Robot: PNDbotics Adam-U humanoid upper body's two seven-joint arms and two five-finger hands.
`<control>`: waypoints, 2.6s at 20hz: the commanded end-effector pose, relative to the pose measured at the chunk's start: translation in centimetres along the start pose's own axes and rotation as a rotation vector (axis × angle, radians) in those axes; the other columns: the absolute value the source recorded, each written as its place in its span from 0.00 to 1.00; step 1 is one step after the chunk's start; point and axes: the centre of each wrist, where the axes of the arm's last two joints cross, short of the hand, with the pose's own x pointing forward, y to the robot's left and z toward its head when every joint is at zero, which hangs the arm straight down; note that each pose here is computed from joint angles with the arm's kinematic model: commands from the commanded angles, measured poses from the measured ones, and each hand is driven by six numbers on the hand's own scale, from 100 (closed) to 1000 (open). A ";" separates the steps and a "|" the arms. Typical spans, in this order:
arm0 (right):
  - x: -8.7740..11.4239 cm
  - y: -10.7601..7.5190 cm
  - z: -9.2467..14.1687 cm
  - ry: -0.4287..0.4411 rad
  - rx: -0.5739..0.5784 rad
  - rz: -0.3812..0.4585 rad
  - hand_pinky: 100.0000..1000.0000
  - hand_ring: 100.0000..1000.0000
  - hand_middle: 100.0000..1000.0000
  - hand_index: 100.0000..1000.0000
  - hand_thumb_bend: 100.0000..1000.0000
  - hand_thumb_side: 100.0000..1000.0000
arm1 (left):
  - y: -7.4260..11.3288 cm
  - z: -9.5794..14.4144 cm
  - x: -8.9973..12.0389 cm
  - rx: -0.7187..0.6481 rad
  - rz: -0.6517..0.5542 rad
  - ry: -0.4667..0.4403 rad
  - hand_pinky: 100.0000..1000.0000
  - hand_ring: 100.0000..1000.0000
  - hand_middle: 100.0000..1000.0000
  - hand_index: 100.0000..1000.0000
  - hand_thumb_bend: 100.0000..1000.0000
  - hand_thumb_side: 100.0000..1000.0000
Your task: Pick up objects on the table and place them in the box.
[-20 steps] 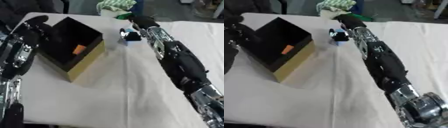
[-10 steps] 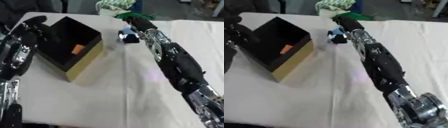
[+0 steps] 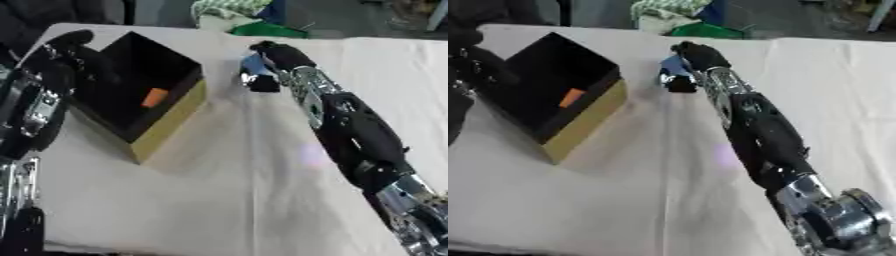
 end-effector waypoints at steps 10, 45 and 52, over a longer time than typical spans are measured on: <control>-0.9 0.2 0.0 0.058 0.020 -0.042 0.82 0.73 0.60 0.99 0.00 0.79 | 0.5 -0.4 0.5 -0.008 -0.027 -0.016 0.68 0.58 0.60 0.88 0.00 0.62; 9.8 -10.2 1.3 -0.645 -0.152 -0.002 0.84 0.65 0.33 0.99 0.00 0.11 | 0.1 -0.4 0.8 -0.027 -0.008 -0.032 0.68 0.58 0.61 0.88 0.00 0.59; 10.6 -8.7 0.5 -0.566 -0.118 0.029 0.83 0.68 0.48 1.00 0.00 0.17 | -0.1 -0.8 0.9 -0.036 0.003 -0.052 0.68 0.58 0.61 0.87 0.00 0.59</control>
